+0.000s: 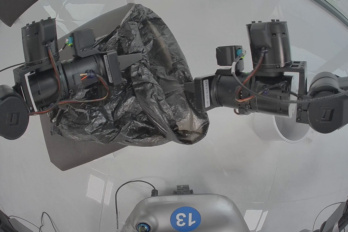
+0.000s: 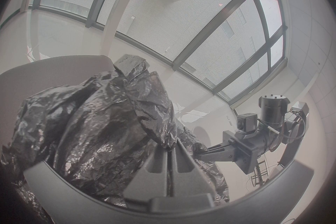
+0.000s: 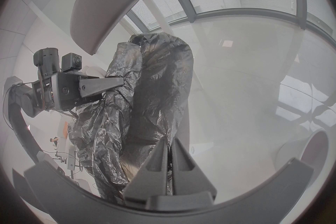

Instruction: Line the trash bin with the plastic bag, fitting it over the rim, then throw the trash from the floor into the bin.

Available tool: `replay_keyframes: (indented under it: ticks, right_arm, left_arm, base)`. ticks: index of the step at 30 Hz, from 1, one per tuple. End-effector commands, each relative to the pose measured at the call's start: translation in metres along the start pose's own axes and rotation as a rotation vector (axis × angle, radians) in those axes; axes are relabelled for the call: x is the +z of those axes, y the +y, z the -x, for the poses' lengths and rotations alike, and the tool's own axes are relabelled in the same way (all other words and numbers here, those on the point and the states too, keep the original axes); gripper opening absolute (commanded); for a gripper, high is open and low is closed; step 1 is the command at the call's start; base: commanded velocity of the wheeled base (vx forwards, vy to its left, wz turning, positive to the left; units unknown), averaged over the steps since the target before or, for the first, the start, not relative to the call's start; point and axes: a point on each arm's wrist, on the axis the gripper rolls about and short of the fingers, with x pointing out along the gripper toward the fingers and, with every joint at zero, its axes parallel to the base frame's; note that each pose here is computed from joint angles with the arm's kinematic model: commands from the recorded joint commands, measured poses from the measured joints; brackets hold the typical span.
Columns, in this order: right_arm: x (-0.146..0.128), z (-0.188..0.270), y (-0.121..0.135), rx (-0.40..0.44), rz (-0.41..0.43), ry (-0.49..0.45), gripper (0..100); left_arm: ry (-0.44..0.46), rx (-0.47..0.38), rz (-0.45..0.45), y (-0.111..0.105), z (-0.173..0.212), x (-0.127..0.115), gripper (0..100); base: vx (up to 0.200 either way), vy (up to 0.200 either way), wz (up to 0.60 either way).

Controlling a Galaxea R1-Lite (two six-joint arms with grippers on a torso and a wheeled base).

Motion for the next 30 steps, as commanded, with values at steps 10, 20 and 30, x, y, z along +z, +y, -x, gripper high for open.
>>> replay_keyframes:
  ticks: [10, 20, 30]
  right_arm:
    - [0.001, 0.013, -0.001, 0.000, -0.001, -0.008, 0]
    - [0.000, 0.012, -0.001, 0.002, 0.000, -0.003, 0]
    - [-0.003, 0.013, 0.002, 0.009, 0.009, 0.004, 0]
  left_arm:
    - [0.116, 0.053, -0.061, 0.007, 0.000, -0.036, 0]
    - [0.130, 0.061, -0.069, 0.010, -0.003, -0.035, 0]
    - [0.199, 0.168, -0.002, 0.006, -0.008, -0.009, 0]
  base:
    - [0.000, 0.000, 0.00]
    - [0.000, 0.000, 0.00]
    - [0.000, 0.000, 0.00]
